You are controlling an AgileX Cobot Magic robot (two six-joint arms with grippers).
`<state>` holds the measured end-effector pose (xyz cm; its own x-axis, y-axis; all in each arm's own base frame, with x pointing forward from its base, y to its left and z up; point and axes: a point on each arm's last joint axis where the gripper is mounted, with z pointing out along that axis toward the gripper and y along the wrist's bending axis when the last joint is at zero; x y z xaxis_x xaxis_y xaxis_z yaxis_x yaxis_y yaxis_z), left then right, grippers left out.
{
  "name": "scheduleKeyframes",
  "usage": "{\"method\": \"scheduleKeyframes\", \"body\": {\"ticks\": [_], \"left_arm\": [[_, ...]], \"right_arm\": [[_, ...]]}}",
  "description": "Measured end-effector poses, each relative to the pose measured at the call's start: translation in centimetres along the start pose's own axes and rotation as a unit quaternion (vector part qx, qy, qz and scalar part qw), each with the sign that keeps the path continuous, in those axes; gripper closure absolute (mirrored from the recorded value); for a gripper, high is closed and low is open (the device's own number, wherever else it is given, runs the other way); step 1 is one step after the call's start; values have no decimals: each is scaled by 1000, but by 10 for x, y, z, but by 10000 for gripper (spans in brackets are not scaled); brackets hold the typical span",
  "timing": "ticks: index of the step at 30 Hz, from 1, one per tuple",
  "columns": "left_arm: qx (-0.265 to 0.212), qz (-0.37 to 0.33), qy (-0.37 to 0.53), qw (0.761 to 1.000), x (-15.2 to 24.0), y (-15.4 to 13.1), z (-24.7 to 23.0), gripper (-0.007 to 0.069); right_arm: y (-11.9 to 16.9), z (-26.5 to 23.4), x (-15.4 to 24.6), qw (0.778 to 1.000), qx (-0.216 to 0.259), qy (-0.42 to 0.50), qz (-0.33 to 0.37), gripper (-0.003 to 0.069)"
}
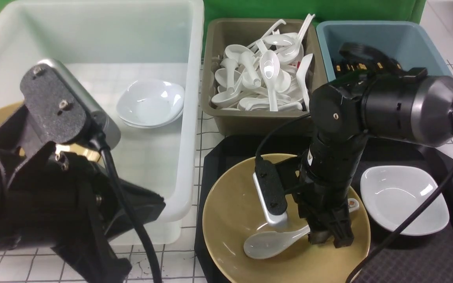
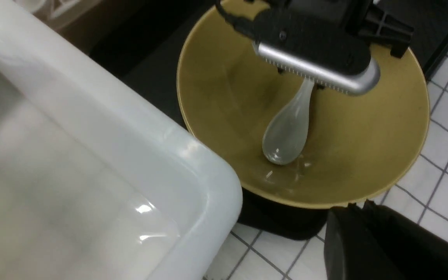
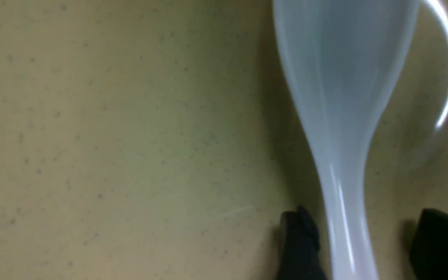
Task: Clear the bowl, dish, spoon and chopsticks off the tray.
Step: Use the right arm to grab the soup spoon in the middle, then use the right arm to put the soup spoon into the small storage box in the middle
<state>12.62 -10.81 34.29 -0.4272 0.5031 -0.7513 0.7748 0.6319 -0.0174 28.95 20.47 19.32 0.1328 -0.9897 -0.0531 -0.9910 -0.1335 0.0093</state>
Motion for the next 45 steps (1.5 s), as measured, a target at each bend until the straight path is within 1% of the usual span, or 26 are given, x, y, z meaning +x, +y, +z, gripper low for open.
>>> {"method": "scheduleKeyframes", "body": {"ticks": [1, 2, 5, 10, 13, 16, 18, 19, 22, 24, 25, 26, 27, 28, 29, 30, 33, 34, 35, 36, 37, 38, 39, 42, 44, 45], "left_arm": [[-3, 1, -5, 1000, -2, 1, 3, 638], [-4, 1, -6, 1000, -2, 2, 3, 638], [-10, -7, -9, 1000, -7, 7, 17, 638], [-22, -33, 11, 999, -13, 21, 51, 638], [-43, -63, 7, 997, -22, 37, 53, 638], [-81, -89, -23, 992, -35, 58, 40, 638], [-119, -108, -50, 986, -43, 76, 25, 638], [-144, -122, -68, 980, -48, 88, 15, 638], [-175, -139, -93, 970, -53, 105, 6, 638], [-177, -146, -96, 969, -53, 108, 7, 638], [-173, -151, -94, 969, -53, 109, 10, 638], [-169, -153, -92, 969, -53, 109, 11, 638], [-159, -156, -86, 971, -53, 107, 15, 638], [-158, -156, -84, 971, -53, 107, 16, 638], [-150, -152, -74, 974, -53, 106, 20, 638], [-141, -143, -65, 977, -52, 103, 23, 638], [-128, -131, -52, 982, -52, 100, 29, 638], [-116, -127, -45, 984, -53, 96, 34, 638], [-108, -126, -43, 985, -54, 94, 37, 638], [-98, -124, -37, 987, -54, 91, 43, 638], [-90, -121, -32, 988, -55, 88, 47, 636], [-87, -120, -30, 988, -56, 87, 48, 636], [-73, -115, -17, 991, -59, 84, 54, 631], [-54, -109, 3, 993, -66, 83, 60, 621], [-34, -103, 24, 994, -78, 84, 67, 603], [-25, -98, 36, 994, -84, 85, 71, 589]], "right_arm": [[0, 0, 0, 1000, 0, 0, 0, 317], [0, 0, 0, 1000, 0, 0, 0, 317], [-1, -4, -1, 1000, -3, 2, 0, 505], [-8, -28, -6, 1000, -2, 1, 26, 512], [-21, -52, -11, 998, 38, -15, 56, 512], [-34, -78, -10, 993, 77, -36, 79, 512], [-45, -98, -6, 986, 113, -58, 109, 512], [-54, -111, -3, 977, 148, -79, 134, 512], [-77, -132, 6, 941, 229, -134, 210, 512], [-94, -138, 13, 900, 278, -193, 275, 512], [-107, -138, 19, 872, 305, -224, 310, 512], [-113, -135, 21, 859, 311, -237, 331, 512], [-126, -128, 27, 835, 325, -259, 361, 512], [-126, -128, 27, 835, 325, -259, 361, 512], [-139, -116, 31, 814, 335, -277, 385, 502], [-147, -107, 33, 805, 337, -284, 397, 487], [-155, -95, 33, 794, 337, -293, 413, 433], [-159, -88, 33, 789, 335, -298, 421, 364], [-161, -84, 33, 784, 332, -301, 430, 321], [-161, -83, 34, 781, 323, -300, 442, 206], [-160, -87, 34, 781, 316, -298, 448, 160], [-159, -87, 34, 782, 314, -296, 450, 160], [-156, -99, 34, 787, 306, -288, 452, 106], [-145, -122, 35, 804, 286, -263, 450, 82], [-130, -152, 37, 819, 274, -241, 442, 102], [-121, -170, 39, 822, 273, -236, 440, 132]]}}
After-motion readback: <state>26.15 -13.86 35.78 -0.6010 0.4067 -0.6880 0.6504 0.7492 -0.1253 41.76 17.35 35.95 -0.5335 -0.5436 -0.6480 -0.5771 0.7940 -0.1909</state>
